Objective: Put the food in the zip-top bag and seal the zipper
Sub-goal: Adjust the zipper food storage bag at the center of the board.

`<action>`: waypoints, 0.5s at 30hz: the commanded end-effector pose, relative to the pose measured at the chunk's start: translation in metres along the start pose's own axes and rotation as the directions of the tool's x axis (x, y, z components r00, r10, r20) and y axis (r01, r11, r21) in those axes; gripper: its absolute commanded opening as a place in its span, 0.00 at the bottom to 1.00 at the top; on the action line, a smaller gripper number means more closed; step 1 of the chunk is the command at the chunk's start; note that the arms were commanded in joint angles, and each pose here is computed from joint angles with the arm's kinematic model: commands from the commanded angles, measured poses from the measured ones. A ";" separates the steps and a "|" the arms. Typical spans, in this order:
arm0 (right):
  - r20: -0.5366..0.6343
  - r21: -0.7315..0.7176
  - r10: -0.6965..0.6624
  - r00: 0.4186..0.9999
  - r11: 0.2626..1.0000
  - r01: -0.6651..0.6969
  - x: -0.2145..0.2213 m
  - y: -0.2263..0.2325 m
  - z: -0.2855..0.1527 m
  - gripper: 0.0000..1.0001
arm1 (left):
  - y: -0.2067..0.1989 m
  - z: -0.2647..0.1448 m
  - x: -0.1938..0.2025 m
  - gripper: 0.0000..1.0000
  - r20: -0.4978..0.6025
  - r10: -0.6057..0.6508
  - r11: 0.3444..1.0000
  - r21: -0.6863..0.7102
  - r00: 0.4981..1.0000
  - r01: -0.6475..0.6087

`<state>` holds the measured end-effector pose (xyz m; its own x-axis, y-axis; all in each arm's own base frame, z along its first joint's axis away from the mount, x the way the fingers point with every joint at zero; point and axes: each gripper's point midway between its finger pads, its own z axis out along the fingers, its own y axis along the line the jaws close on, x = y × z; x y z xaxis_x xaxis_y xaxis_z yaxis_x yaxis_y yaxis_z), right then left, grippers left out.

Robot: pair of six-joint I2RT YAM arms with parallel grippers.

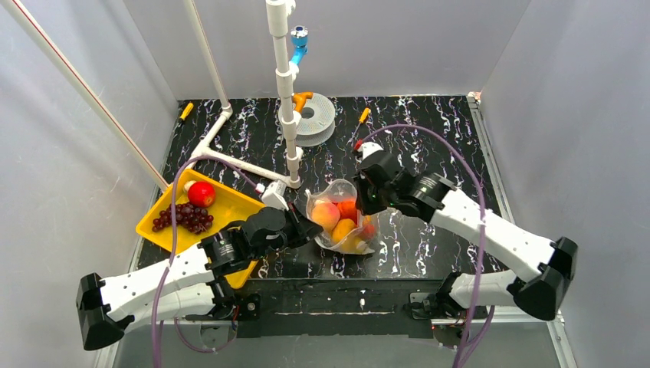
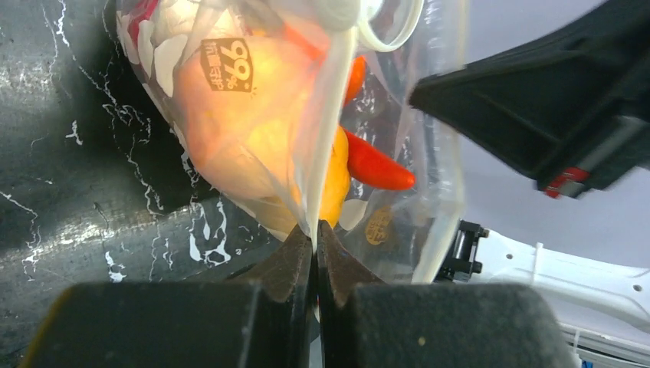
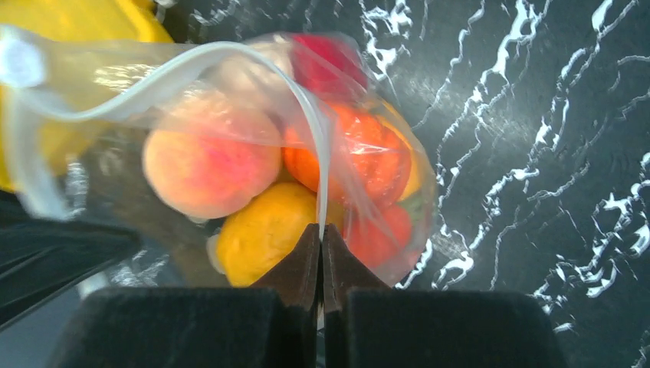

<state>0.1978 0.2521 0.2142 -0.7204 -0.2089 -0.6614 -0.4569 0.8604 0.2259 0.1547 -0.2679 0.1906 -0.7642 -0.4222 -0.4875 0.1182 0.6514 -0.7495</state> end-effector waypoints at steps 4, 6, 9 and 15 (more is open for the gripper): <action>0.130 -0.045 -0.038 0.991 0.998 0.044 -0.047 0.012 -0.042 0.01 | -0.052 -0.031 -0.035 0.00 0.074 0.033 0.991 0.125 0.997 -0.042; 0.173 -0.126 -0.032 0.984 0.991 0.054 -0.054 0.025 -0.057 0.01 | -0.057 -0.034 -0.038 0.00 0.076 0.021 0.990 0.141 0.997 -0.032; 0.189 -0.204 -0.042 0.981 0.975 0.082 -0.051 0.036 -0.064 0.01 | -0.047 -0.029 -0.036 0.00 0.088 -0.016 0.992 0.123 0.996 0.005; 0.127 -0.507 -0.225 0.966 0.822 0.258 -0.002 0.079 -0.052 0.04 | -0.024 -0.017 -0.033 0.00 0.124 -0.092 0.994 0.073 0.988 0.083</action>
<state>0.1672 0.2654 0.2803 -0.5982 -0.2185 -0.7710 -0.6666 0.6697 0.3273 0.1578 -0.2652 0.2455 -0.7189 -0.4936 -0.4894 0.1641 0.5636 -0.8096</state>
